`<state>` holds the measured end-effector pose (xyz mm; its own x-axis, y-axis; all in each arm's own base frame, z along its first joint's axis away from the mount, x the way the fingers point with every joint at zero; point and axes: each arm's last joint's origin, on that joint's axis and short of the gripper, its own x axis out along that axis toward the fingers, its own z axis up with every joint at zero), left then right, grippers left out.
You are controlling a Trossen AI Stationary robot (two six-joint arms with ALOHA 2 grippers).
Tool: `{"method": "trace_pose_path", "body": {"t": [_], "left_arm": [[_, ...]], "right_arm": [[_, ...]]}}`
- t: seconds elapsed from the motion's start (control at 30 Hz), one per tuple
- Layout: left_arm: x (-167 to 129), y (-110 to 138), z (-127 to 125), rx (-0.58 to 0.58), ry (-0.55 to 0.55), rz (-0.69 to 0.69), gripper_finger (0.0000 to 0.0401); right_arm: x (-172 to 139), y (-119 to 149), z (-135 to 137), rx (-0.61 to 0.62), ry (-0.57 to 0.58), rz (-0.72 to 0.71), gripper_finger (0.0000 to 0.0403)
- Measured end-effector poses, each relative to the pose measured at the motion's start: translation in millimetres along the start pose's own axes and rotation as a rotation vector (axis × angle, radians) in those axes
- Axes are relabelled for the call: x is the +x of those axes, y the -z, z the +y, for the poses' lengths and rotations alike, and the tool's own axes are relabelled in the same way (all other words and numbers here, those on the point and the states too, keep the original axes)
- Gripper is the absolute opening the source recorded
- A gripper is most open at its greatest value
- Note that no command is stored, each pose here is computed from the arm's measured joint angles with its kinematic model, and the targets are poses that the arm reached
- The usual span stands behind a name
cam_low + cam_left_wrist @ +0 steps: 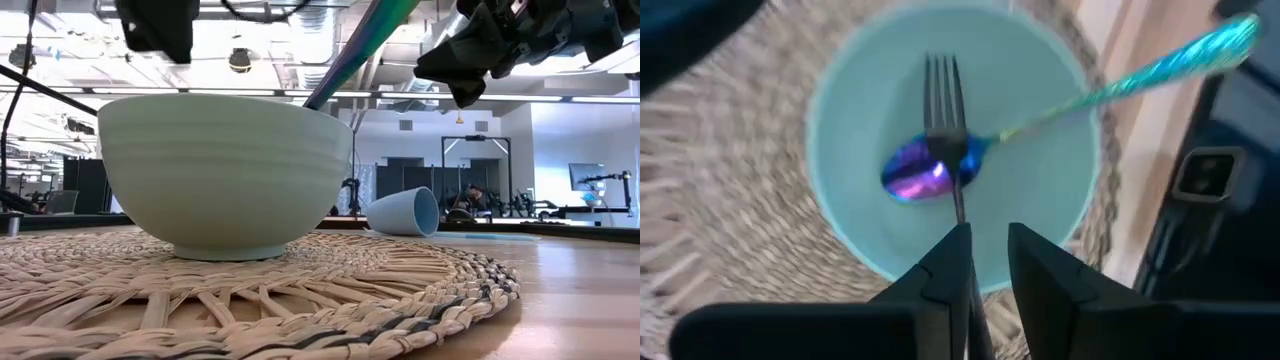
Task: Pick & Place Utensil
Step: Put the blue cup on the top right of the woven placemat
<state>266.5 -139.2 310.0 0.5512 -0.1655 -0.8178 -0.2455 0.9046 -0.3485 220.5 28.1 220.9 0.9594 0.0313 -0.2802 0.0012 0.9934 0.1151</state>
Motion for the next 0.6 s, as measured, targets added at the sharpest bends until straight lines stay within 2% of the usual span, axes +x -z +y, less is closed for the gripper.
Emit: {"method": "trace_pose_path", "body": {"t": [0.07, 0.17, 0.27, 0.4, 0.6], "left_arm": [[-14, -3, 3, -0.006, 0.000, -0.064, 0.0070], [-35, -7, 10, 0.059, -0.033, -0.180, 0.0070], [-53, -10, 17, 0.124, -0.128, -0.319, 0.0070], [-69, -13, 24, 0.153, -0.279, -0.476, 0.0070], [-77, -15, 28, 0.143, -0.391, -0.573, 0.0070]], "right_arm": [[0, 0, -1, 0.017, 0.005, 0.004, 0.0068], [0, 0, -7, 0.087, 0.059, -0.002, 0.0068], [0, 1, -15, 0.163, 0.164, -0.002, 0.0068], [-1, 9, -28, 0.303, 0.322, 0.041, 0.0068], [-6, 28, -45, 0.505, 0.521, 0.096, 0.0068]]}}
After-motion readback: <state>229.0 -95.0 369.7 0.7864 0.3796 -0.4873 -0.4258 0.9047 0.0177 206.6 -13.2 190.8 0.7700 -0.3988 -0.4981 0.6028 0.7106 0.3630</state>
